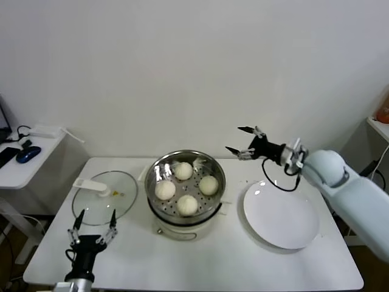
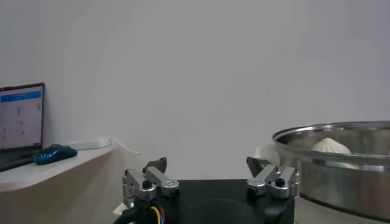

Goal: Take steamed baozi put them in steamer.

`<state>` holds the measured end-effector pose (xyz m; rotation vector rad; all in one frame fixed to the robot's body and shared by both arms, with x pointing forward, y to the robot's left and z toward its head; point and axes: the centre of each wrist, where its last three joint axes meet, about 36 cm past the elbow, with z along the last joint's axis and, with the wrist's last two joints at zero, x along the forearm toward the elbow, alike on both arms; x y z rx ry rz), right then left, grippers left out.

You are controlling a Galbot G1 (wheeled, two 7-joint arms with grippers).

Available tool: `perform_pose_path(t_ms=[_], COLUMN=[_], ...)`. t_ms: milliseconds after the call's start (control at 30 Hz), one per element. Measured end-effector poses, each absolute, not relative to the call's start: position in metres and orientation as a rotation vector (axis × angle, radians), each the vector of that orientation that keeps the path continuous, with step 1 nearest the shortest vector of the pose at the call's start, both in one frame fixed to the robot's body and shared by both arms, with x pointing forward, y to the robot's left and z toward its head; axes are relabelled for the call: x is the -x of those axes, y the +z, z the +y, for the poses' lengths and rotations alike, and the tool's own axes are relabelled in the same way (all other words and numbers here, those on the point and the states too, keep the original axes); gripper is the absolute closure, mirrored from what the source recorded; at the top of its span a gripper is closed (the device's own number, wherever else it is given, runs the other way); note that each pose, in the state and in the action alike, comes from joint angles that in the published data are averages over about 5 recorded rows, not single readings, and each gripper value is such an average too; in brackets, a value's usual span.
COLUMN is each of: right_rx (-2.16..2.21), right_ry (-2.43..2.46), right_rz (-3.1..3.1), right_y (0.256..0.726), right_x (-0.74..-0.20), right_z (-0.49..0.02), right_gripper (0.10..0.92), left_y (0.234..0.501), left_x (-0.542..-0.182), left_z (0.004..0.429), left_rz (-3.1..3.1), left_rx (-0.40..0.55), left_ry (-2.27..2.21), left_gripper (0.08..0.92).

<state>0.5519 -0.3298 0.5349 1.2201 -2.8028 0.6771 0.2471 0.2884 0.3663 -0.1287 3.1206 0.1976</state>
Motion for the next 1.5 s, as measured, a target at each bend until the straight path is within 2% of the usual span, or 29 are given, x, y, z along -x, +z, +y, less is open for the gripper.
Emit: perform_pose_path(t_ms=[333, 733, 1067, 1500], right_rx=[-0.859, -0.579, -0.489, -0.459], right_ry=[0.298, -0.052, -0.153, -0.17], right_rz=[-3.145, -3.205, -3.18, -3.157], right_y=[0.456, 0.369, 0.341, 0.328], right_x=[-0.471, -0.366, -0.312, -0.286], right_z=[-0.335, -0.312, -0.296, -0.292], right_gripper=[0.2, 0.2, 0.2, 0.2], left_y=[0.369, 0.371, 0.368, 0.371], left_x=[-0.247, -0.248, -0.24, -0.235], left_z=[0.293, 0.299, 0.305, 0.307], left_rz=[3.164, 3.19, 3.202, 3.199], left_rx=[0.138, 0.121, 0.112, 0.096], left_ry=[0.216, 0.216, 0.212, 0.206], left_gripper=[0.177, 0.177, 0.177, 0.177])
